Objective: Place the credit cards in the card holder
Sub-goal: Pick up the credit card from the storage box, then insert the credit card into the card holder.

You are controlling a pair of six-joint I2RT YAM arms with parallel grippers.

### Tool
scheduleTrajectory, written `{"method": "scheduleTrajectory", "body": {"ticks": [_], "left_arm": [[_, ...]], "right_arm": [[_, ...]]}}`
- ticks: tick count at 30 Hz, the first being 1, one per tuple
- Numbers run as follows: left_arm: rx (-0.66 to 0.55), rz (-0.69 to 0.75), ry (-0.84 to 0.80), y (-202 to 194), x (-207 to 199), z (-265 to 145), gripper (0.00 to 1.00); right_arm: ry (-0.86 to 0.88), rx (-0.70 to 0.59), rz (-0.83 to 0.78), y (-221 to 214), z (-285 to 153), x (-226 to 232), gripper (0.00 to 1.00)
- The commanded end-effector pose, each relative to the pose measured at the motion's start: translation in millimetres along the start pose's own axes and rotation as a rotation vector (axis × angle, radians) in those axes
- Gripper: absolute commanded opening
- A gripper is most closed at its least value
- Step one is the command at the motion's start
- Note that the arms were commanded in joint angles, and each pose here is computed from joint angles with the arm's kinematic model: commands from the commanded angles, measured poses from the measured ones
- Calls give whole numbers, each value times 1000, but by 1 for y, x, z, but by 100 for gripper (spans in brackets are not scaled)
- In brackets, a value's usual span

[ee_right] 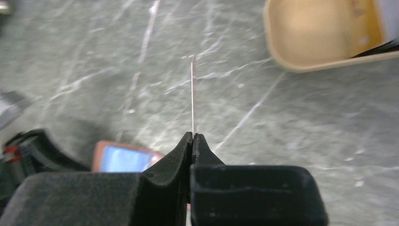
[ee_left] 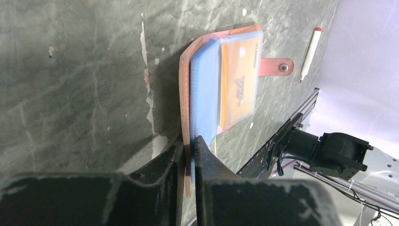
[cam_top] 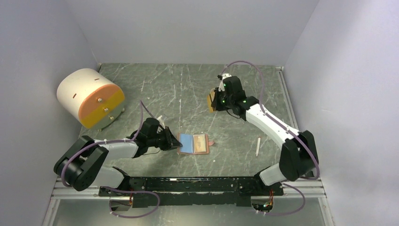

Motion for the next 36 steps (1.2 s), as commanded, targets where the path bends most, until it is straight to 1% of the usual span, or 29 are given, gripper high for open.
{"method": "scheduleTrajectory", "body": {"ticks": [1, 2, 5, 8, 13, 16, 23, 26, 30, 36], "left_arm": [[-10, -26, 17, 0, 6, 2, 16], [-7, -27, 17, -1, 6, 3, 16], [-5, -29, 18, 0, 6, 2, 16], [-2, -29, 21, -1, 6, 2, 16], [11, -39, 27, -5, 11, 1, 21], [11, -38, 29, -6, 12, 0, 24], [9, -30, 41, -6, 14, -1, 26], [12, -37, 44, -7, 18, -1, 24], [13, -35, 55, -8, 21, 0, 17], [14, -36, 65, -8, 24, 1, 19]], "right_arm": [[216, -116, 161, 3, -17, 39, 0], [242, -129, 180, 3, -20, 45, 0], [323, -107, 258, -24, -21, 62, 0], [393, -109, 318, -40, -22, 79, 0], [458, -110, 384, -68, -21, 101, 0], [474, -81, 399, -84, -17, 109, 0], [468, -40, 401, -111, -4, 113, 0], [467, -33, 402, -119, 1, 113, 0], [451, -20, 399, -127, 9, 111, 0], [449, 8, 416, -142, 18, 111, 0]]}}
Point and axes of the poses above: each gripper's point midway between its finger pads, its own z axis out along the fingers, its own x axis along the line the jaws close on, y = z × x, the point moved 6 cm from there along -z, back along the fingers, and after that the axes turned 13 degrees about -z, right-handed, at the moved point
